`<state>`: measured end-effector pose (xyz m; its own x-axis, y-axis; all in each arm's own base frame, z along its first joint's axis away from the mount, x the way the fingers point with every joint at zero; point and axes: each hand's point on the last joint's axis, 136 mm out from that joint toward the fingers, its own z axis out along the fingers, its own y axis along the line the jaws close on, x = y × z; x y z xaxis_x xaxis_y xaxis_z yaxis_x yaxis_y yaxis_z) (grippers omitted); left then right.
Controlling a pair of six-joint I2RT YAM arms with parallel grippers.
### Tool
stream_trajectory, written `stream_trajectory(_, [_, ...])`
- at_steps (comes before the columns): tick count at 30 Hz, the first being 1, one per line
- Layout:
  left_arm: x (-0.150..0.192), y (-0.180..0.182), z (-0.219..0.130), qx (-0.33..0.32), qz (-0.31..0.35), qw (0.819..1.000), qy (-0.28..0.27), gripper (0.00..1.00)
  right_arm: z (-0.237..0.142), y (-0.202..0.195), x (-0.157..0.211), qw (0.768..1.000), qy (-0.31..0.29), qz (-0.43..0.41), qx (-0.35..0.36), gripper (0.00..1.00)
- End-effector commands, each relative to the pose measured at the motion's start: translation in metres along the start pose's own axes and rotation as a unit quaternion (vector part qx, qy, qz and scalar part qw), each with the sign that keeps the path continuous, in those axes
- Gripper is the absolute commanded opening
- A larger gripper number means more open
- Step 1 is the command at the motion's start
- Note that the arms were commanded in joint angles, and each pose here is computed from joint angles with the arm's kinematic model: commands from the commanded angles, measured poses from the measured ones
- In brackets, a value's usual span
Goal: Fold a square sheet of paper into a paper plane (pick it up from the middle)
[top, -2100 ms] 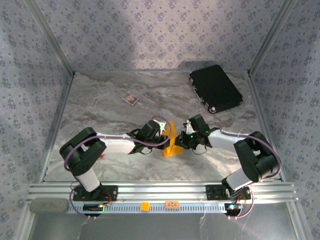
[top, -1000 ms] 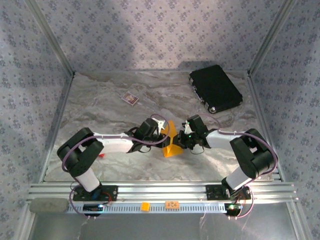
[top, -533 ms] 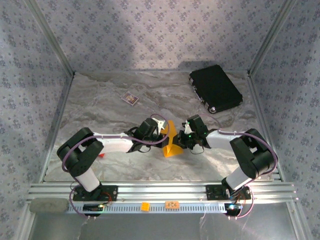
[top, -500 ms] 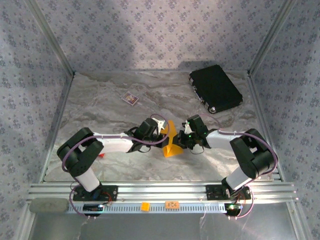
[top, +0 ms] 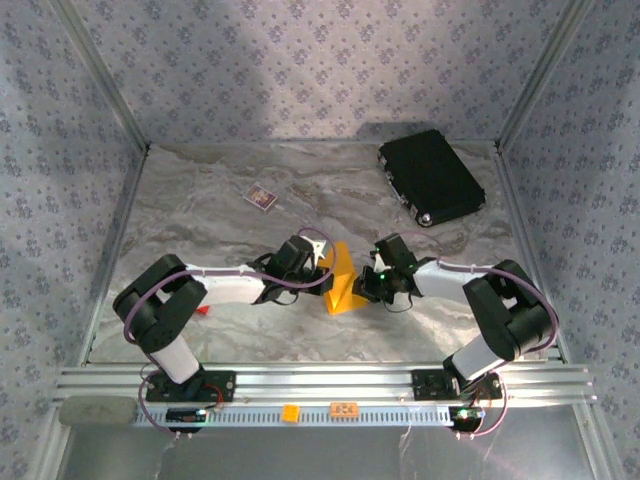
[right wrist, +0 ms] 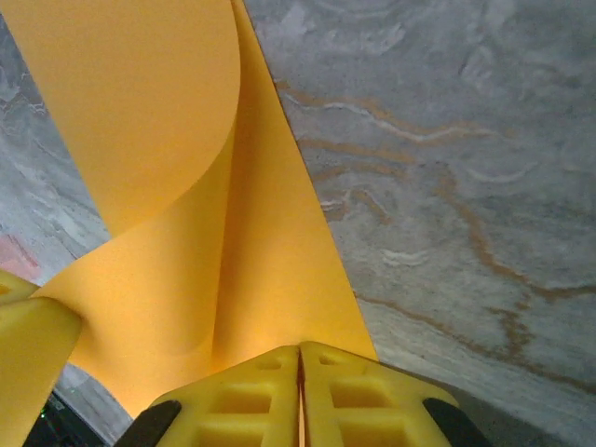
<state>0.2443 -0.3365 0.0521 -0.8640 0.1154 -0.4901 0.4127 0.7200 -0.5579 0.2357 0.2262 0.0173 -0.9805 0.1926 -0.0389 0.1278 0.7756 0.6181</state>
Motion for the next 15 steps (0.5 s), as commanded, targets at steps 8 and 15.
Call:
stream_trajectory(8, [-0.001,0.013,-0.006,-0.036,0.02,0.999,-0.001,0.0,0.001,-0.023,0.006,0.997,0.006,-0.007,0.073,0.09])
stream_trajectory(15, [-0.002,0.019,-0.004,-0.052,0.028,0.998,-0.003,0.0,0.001,-0.022,0.006,0.997,0.009,-0.008,0.072,0.09])
